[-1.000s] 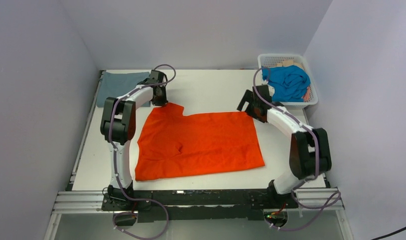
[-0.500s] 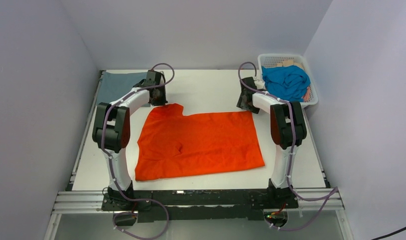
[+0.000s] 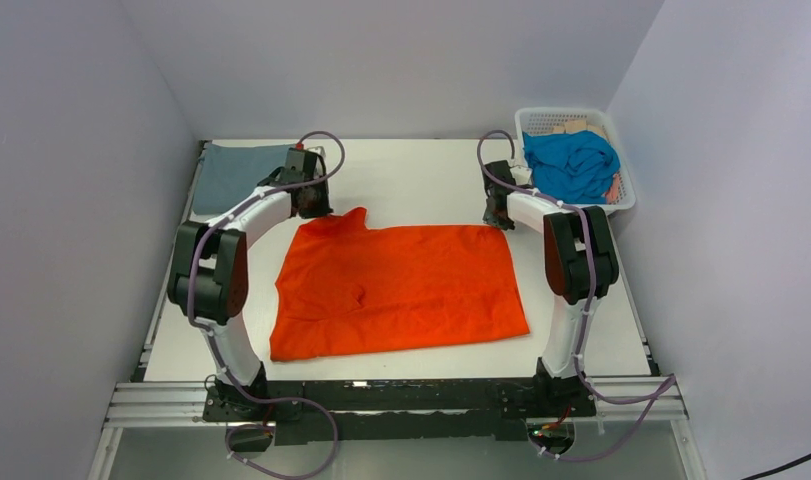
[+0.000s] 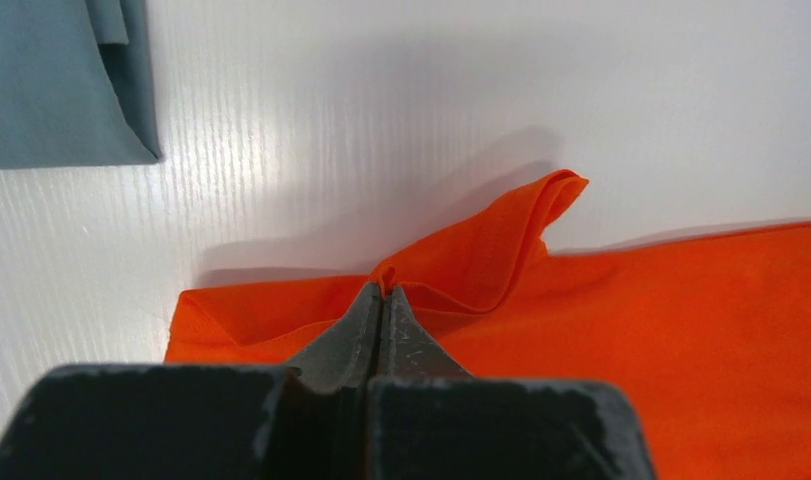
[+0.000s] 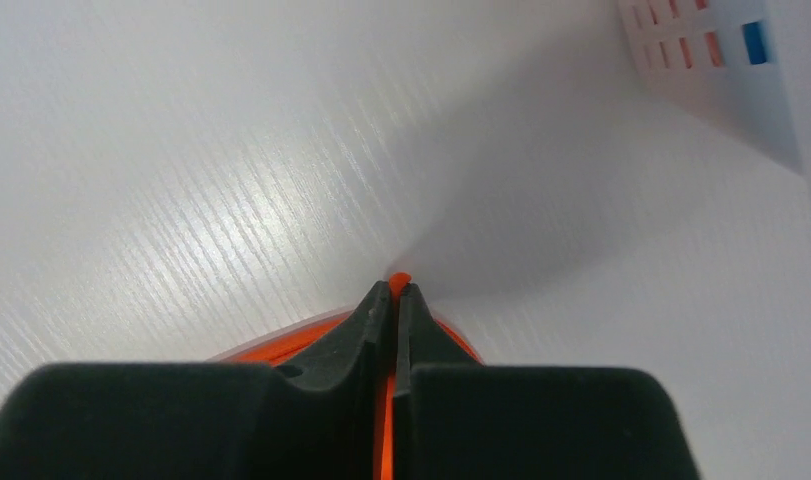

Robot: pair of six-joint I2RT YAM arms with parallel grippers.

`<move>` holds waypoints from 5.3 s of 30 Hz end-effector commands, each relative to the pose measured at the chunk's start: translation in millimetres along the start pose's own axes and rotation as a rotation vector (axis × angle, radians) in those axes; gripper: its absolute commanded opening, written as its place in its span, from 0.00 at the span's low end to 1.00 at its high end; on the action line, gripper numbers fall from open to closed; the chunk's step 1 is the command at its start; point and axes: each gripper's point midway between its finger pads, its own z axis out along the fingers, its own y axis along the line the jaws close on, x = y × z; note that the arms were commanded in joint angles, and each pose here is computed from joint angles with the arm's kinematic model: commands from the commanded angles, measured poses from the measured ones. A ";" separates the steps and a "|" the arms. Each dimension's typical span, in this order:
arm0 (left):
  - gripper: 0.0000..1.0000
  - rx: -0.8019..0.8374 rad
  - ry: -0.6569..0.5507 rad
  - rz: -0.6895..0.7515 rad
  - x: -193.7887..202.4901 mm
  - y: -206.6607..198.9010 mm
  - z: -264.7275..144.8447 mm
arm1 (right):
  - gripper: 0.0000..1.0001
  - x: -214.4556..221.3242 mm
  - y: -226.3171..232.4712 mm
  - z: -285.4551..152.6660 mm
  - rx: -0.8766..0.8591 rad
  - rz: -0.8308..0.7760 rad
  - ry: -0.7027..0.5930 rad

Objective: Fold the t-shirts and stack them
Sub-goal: Grab the side of the flattened tshirt furthest away from the robot with both arms, then fold the other side of the tshirt into a rectangle, then rotate the tshirt 90 degrees, then grab the bottom of the folded rectangular tshirt with both arms

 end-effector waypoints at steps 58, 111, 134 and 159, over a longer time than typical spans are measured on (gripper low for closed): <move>0.05 -0.009 0.106 -0.223 222.7 25.5 -152.0 | 0.39 53.5 -81.0 -96.3 -0.039 -0.012 -0.161; 0.99 0.700 0.165 -0.448 -54.6 -221.4 133.8 | 1.00 260.7 75.2 -246.0 -1.018 -0.419 0.435; 0.99 0.748 -0.038 0.131 -34.0 -238.1 -126.0 | 1.00 214.1 16.4 -232.3 -0.709 -0.136 0.228; 0.65 0.466 0.532 0.029 315.7 -110.9 -155.0 | 0.67 283.0 -4.6 -231.4 -0.737 -0.046 0.530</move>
